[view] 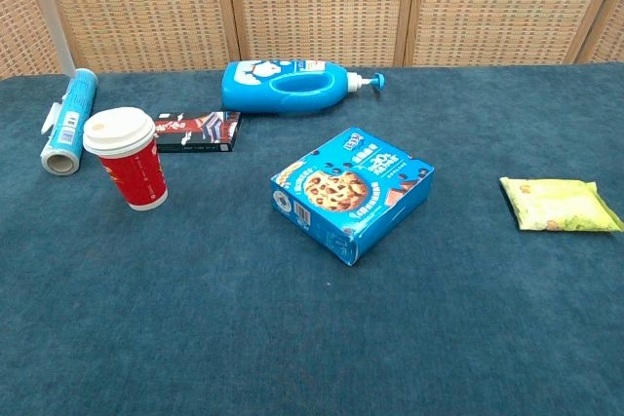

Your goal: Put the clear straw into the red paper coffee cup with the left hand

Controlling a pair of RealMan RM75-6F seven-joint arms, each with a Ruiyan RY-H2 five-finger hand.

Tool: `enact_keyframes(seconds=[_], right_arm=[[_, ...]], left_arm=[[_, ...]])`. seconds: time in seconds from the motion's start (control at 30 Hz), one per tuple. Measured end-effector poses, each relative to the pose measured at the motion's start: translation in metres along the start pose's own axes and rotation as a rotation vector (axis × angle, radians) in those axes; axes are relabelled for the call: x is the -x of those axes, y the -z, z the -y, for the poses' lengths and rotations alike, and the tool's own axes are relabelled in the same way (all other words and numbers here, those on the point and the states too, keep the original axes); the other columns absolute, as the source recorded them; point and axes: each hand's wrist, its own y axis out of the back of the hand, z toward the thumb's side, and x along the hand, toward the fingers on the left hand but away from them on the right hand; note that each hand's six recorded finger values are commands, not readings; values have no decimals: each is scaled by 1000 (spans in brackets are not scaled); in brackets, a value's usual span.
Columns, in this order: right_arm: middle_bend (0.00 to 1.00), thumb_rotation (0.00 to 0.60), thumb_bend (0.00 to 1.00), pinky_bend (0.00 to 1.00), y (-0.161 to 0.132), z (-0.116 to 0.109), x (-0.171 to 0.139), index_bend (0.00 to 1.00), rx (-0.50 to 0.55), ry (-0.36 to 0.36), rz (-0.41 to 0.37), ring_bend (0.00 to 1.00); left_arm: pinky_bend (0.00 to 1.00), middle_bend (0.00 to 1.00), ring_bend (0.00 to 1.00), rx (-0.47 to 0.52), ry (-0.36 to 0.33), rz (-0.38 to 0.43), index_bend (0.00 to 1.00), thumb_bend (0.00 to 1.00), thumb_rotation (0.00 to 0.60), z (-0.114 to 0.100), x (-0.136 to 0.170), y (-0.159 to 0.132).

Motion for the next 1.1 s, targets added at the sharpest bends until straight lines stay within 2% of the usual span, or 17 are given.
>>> enact_keyframes(seconds=[0.13, 0.3, 0.5, 0.77, 0.9, 1.1], right_arm=[[0, 600, 0, 0, 3, 2, 3, 0, 3, -9, 13, 0], [0, 600, 0, 0, 5, 4, 5, 0, -1, -17, 21, 0], [0, 600, 0, 0, 8, 8, 7, 0, -6, -30, 32, 0], [0, 600, 0, 0, 10, 11, 8, 0, -7, -44, 39, 0], [0, 600, 0, 0, 12, 11, 9, 0, -7, -45, 43, 0], [0, 600, 0, 0, 15, 12, 10, 0, -5, -49, 54, 0]], left_arm=[[0, 0, 0, -34, -41, -28, 632, 487, 600, -26, 5, 4], [0, 0, 0, -67, -52, -93, 632, 487, 600, -41, 11, 18], [0, 0, 0, -32, -51, -118, 632, 487, 600, -44, 11, 34], [0, 0, 0, 12, -28, -116, 632, 487, 600, -32, -3, 48], [0, 0, 0, 58, -34, -101, 631, 488, 600, -26, -9, 53], [0, 0, 0, 68, -51, -95, 632, 489, 600, -29, -10, 60]])
